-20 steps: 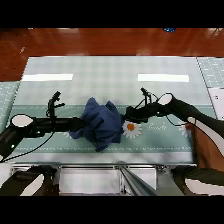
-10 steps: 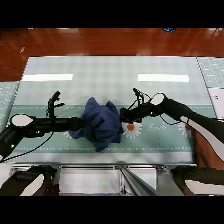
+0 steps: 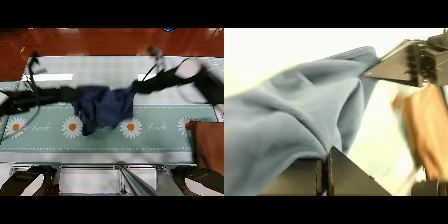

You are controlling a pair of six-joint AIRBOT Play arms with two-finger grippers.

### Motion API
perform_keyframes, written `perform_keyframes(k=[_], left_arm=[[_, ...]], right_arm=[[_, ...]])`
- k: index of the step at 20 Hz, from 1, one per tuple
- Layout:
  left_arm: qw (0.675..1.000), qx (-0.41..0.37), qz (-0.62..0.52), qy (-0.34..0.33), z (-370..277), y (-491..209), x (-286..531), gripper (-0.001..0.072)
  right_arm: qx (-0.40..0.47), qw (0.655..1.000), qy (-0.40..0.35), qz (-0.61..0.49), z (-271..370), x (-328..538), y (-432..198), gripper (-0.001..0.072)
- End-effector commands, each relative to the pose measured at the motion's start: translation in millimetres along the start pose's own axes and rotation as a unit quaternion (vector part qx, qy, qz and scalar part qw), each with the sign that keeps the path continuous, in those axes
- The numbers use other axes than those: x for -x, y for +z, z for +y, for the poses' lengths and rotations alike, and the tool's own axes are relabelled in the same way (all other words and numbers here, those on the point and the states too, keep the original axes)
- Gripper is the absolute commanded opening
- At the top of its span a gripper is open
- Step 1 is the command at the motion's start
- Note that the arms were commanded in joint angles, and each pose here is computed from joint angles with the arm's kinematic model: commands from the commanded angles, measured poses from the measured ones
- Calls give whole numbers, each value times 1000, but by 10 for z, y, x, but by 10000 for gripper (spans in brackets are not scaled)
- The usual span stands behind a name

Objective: Fold the shirts.

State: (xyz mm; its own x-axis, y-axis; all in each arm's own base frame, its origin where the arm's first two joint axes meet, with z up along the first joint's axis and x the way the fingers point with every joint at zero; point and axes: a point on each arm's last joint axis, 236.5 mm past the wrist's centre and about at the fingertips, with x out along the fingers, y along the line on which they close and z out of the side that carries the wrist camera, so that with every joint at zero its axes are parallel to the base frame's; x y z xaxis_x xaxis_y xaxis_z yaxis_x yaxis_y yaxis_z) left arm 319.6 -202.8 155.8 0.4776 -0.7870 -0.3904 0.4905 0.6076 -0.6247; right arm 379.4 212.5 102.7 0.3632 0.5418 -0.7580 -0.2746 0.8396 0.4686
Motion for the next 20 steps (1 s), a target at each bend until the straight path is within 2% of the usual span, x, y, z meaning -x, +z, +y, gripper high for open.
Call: perform_keyframes(k=[1, 4, 8, 11, 13, 16, 20], left_arm=[[993, -77, -86, 23, -434, 908, 465, 23], [982, -140, -115, 60, -774, 1330, 947, 23], [956, -238, -164, 52, -1638, 1594, 1579, 22], [937, -286, -194, 40, -2206, 1549, 1966, 23], [938, -296, -178, 35, -2359, 1346, 2059, 23], [953, -287, -92, 32, -2323, 840, 2021, 23], [971, -238, -27, 30, -1980, 486, 1799, 23]], right_arm=[[53, 984, -78, -152, 8, 1427, 663, 22], [109, 951, -107, -267, 338, 2586, 784, 22], [172, 905, -105, -375, 876, 3628, 542, 22], [195, 871, -101, -441, 1147, 4190, 349, 22], [203, 856, -96, -465, 1260, 4399, 237, 22], [209, 852, -84, -473, 1349, 4481, 133, 22], [201, 886, -83, -409, 1226, 4118, 110, 23]])
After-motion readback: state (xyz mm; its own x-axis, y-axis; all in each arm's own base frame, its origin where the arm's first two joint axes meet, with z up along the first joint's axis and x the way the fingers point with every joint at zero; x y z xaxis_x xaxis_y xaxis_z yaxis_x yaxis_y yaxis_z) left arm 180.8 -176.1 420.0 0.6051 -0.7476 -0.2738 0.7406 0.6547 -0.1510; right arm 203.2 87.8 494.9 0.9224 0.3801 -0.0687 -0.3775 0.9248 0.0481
